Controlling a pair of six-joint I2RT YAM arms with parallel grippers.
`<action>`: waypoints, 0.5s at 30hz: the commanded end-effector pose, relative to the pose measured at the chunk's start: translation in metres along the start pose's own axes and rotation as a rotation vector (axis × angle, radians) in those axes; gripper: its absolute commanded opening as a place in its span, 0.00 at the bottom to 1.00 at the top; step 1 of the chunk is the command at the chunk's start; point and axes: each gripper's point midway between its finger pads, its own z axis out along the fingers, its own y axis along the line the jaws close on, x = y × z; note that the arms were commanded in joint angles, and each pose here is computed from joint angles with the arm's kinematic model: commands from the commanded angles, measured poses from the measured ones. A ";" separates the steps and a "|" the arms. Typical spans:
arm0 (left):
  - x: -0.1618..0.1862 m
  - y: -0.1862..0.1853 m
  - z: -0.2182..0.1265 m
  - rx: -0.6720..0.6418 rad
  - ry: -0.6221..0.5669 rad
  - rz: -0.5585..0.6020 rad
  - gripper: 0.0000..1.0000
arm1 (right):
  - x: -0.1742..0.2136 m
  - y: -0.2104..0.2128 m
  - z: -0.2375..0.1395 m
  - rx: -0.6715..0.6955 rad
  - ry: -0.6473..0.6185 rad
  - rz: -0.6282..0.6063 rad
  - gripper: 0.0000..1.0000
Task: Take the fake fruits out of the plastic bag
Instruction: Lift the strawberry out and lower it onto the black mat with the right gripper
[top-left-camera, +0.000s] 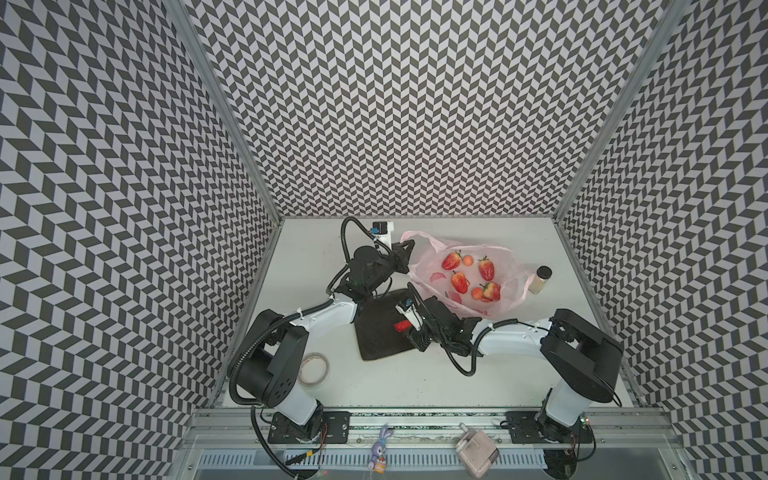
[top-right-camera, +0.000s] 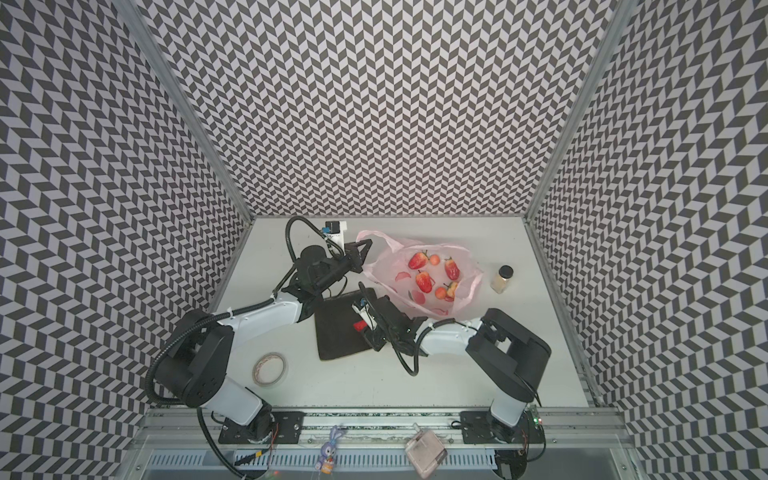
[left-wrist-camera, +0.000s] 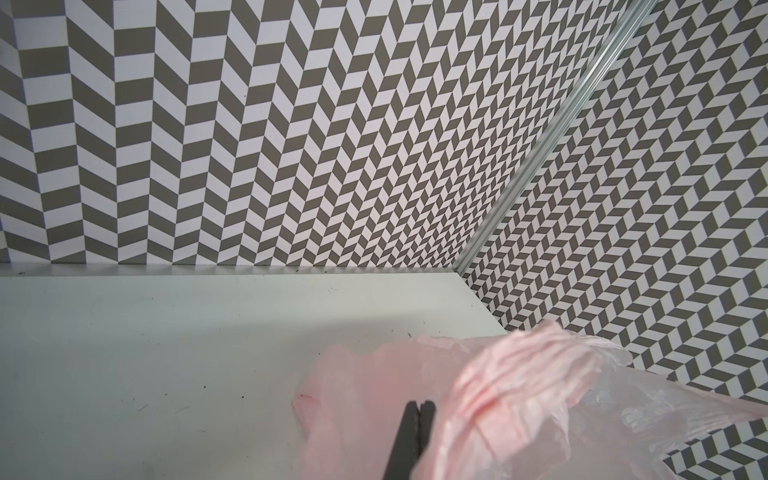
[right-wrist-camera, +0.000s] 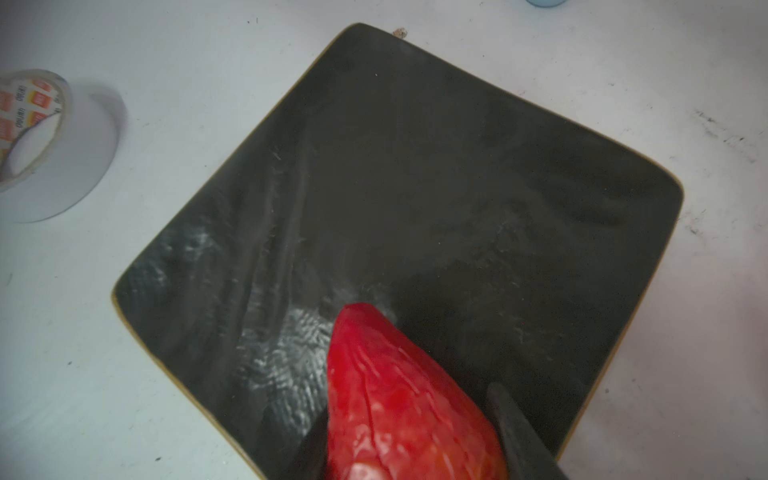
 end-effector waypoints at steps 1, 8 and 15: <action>-0.010 -0.002 -0.008 -0.004 -0.026 -0.002 0.00 | -0.022 0.004 0.005 -0.003 -0.071 0.015 0.50; -0.015 -0.005 -0.008 0.004 -0.035 0.003 0.00 | -0.035 0.008 -0.011 -0.024 -0.117 0.034 0.69; -0.022 -0.006 -0.011 -0.003 -0.058 0.013 0.00 | -0.075 0.013 -0.083 -0.049 -0.287 0.012 0.69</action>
